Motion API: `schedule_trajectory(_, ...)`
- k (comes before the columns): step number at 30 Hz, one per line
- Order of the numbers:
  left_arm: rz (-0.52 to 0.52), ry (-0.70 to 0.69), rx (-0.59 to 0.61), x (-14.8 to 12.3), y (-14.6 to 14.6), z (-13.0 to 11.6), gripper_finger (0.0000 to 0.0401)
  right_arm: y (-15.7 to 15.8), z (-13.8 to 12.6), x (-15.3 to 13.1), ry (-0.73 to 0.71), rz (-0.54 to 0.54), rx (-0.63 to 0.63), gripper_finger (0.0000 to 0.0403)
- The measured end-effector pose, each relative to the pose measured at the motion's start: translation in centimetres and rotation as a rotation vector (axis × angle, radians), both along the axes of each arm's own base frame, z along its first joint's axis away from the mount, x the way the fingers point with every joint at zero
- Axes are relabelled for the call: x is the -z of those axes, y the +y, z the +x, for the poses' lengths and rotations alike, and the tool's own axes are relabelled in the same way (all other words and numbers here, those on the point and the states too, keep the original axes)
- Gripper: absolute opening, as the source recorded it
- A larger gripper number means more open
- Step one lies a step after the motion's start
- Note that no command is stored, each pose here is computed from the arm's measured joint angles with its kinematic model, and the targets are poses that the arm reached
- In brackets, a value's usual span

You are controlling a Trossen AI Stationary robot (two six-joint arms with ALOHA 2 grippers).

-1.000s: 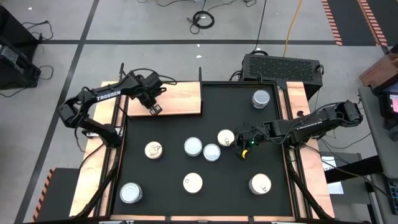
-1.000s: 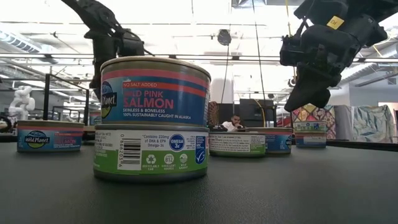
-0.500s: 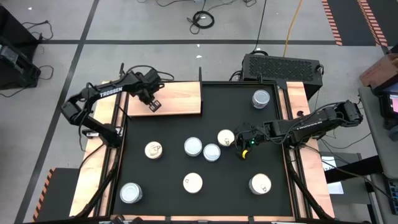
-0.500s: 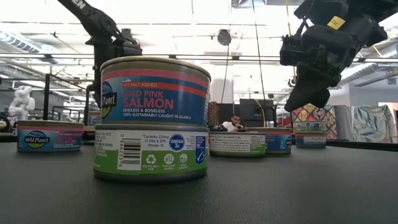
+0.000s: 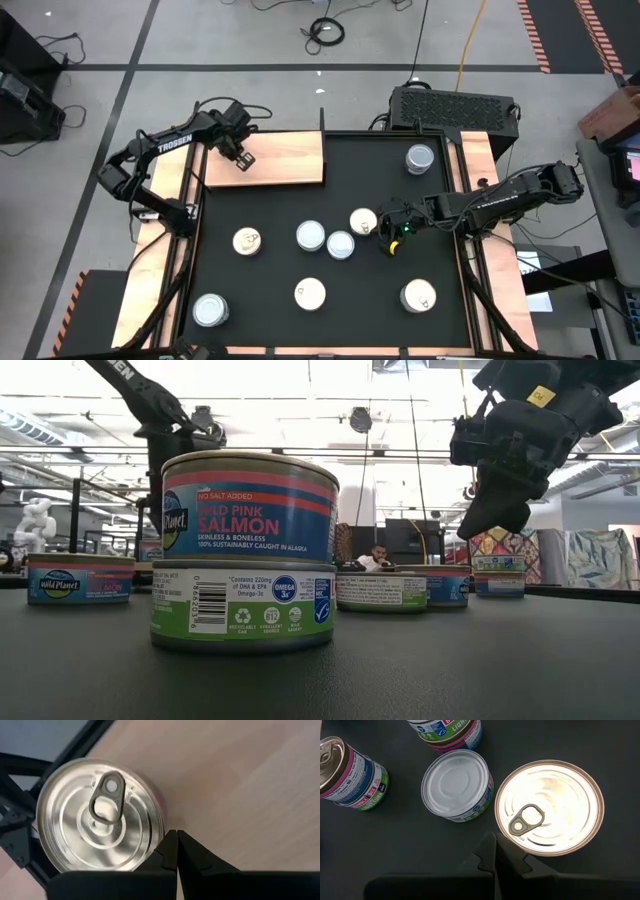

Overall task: Stack canned seafood by type on shelf
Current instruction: Put the blue and pink tuna can on the shelf

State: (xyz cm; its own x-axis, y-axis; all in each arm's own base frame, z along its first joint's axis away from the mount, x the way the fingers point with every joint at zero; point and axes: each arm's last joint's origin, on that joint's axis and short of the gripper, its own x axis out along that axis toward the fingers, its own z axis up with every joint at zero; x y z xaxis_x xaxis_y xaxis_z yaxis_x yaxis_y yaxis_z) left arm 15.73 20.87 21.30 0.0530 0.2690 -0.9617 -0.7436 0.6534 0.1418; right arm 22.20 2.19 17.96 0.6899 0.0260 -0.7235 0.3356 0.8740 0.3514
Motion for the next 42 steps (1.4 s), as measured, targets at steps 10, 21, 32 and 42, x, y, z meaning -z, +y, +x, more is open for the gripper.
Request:
schedule_trajectory(10, -0.106, -0.137, 0.056, -0.1, -1.1, 1.3, 0.0001, 0.0, 0.0, 0.0, 0.000, 0.000, 0.000, 0.0000)
schedule_trajectory(21, -0.167, -0.266, 0.384, -3.1, -9.7, 5.6, 0.0001, 0.0, 0.0, 0.0, 0.000, 0.003, 0.004, 0.0000)
schedule_trajectory(32, -0.322, -0.379, 0.612, -5.6, -20.0, 6.4, 0.0001, 0.0, 0.1, -0.1, -0.012, 0.028, 0.026, 0.0000)
schedule_trajectory(42, -0.426, -0.328, 0.639, -5.6, -25.0, 5.8, 0.0001, 0.1, 0.1, -0.1, -0.015, 0.057, 0.018, 0.0000)
